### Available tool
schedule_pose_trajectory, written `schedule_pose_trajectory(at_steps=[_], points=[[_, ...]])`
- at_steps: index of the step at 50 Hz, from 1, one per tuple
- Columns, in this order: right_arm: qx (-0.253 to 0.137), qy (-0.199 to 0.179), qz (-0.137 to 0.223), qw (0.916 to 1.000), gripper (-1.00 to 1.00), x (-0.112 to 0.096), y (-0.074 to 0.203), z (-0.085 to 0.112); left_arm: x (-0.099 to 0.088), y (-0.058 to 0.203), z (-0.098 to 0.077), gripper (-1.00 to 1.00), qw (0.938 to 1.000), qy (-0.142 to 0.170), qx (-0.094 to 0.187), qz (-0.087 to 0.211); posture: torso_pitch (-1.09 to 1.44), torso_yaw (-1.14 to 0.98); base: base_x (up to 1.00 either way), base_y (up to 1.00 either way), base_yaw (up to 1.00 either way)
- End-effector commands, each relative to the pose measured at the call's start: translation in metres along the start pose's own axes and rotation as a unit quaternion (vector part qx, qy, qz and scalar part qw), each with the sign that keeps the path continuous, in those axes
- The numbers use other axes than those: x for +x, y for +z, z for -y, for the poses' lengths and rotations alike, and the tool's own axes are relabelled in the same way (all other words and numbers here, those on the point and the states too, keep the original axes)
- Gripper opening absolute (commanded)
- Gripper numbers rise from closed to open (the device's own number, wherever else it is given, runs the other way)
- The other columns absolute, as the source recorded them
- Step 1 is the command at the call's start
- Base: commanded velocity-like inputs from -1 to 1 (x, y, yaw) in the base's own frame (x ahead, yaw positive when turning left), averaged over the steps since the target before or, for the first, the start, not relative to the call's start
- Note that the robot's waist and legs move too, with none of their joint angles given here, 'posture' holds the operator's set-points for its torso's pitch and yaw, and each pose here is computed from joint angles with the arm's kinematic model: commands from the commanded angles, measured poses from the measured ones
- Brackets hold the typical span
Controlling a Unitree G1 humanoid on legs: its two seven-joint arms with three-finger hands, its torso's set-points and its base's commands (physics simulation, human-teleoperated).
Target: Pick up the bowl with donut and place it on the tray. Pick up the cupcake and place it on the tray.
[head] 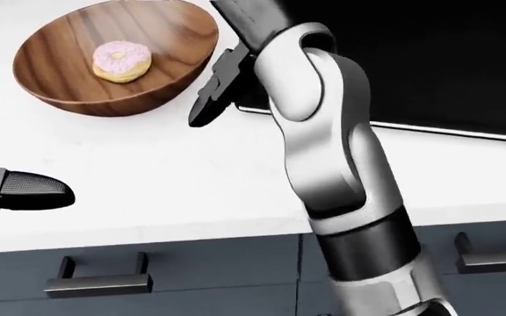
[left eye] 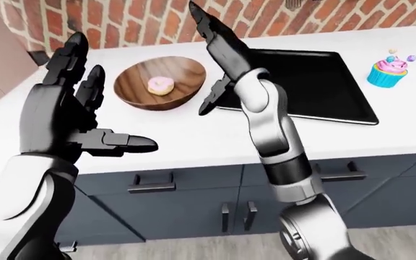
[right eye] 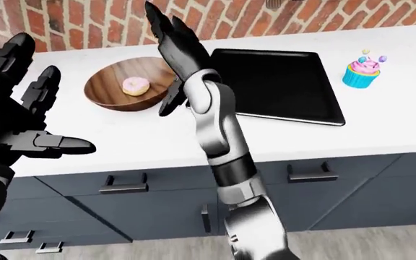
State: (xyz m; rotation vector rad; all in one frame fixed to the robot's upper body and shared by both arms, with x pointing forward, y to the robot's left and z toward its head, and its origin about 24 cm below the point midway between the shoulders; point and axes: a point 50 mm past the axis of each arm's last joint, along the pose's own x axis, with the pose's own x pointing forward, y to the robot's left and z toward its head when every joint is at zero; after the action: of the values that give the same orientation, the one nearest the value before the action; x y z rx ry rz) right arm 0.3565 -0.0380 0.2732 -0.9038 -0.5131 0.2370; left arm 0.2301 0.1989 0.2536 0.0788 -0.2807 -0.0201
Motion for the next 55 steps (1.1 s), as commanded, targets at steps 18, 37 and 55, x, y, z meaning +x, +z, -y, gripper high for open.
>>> schedule_pose_trajectory(at_steps=[18,37,55], points=[[-0.032,-0.019,0.035,0.9987,1.00,0.042,0.002,-0.029,-0.001,0.009,-0.009,1.00,0.9993,0.014,0.008,0.035,0.00,0.00,0.00,0.00,0.00],[-0.034,0.002,0.022,0.9992,0.42,0.046,-0.005,-0.053,-0.002,0.007,-0.011,1.00,0.9993,0.014,0.005,0.034,0.00,0.00,0.00,0.00,0.00],[-0.058,0.033,0.016,0.9976,-0.58,0.035,-0.014,-0.084,-0.004,0.007,-0.011,1.00,0.9993,0.015,0.004,0.035,0.00,0.00,0.00,0.00,0.00]])
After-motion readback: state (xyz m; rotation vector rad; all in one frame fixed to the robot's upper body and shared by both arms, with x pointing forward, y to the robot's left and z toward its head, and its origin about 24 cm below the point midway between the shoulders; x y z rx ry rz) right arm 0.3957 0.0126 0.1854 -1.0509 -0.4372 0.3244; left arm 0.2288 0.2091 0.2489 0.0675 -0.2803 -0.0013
